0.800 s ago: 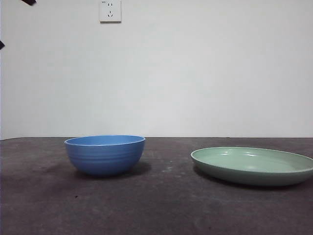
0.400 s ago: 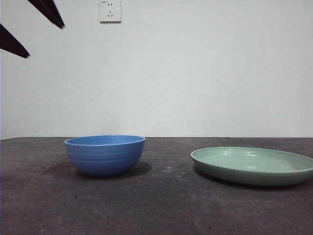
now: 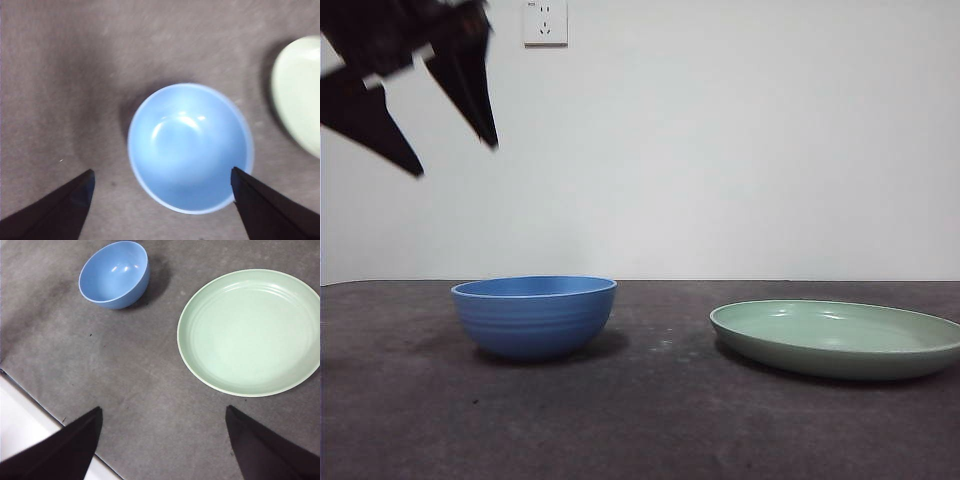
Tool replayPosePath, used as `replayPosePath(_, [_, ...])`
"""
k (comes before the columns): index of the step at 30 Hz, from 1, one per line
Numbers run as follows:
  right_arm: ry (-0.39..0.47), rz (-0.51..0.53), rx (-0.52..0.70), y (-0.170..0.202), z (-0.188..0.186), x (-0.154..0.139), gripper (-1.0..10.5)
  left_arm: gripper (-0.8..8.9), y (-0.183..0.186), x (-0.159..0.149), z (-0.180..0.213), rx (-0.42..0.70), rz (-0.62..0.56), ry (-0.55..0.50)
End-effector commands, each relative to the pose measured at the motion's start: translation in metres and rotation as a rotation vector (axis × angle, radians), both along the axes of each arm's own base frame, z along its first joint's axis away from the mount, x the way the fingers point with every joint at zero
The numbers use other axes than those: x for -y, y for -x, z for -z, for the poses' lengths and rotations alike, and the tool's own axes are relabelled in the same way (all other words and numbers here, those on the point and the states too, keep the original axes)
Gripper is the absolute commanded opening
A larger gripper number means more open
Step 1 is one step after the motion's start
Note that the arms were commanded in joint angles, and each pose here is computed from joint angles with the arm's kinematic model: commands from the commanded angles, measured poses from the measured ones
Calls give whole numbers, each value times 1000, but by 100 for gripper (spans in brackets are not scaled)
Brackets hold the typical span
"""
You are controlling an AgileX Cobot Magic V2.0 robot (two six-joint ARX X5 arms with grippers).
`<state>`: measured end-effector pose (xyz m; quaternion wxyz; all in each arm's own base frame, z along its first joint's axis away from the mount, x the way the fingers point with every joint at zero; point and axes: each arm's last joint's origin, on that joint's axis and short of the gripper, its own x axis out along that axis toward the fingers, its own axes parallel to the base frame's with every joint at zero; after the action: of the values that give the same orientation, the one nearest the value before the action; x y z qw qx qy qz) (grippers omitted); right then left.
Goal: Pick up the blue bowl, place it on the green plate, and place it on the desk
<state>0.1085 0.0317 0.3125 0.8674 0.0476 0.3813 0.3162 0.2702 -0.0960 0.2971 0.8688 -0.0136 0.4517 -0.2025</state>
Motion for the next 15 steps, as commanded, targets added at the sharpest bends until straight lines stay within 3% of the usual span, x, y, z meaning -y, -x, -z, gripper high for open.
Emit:
replayPosePath(1, [-1,-8,27,-1,-5,0,394,430,-16,8,11,-19,24,-37])
replayPosePath(15, [-1,-8,29,-1,-5,-1,394,398,-59,28,85,-153,29,-106])
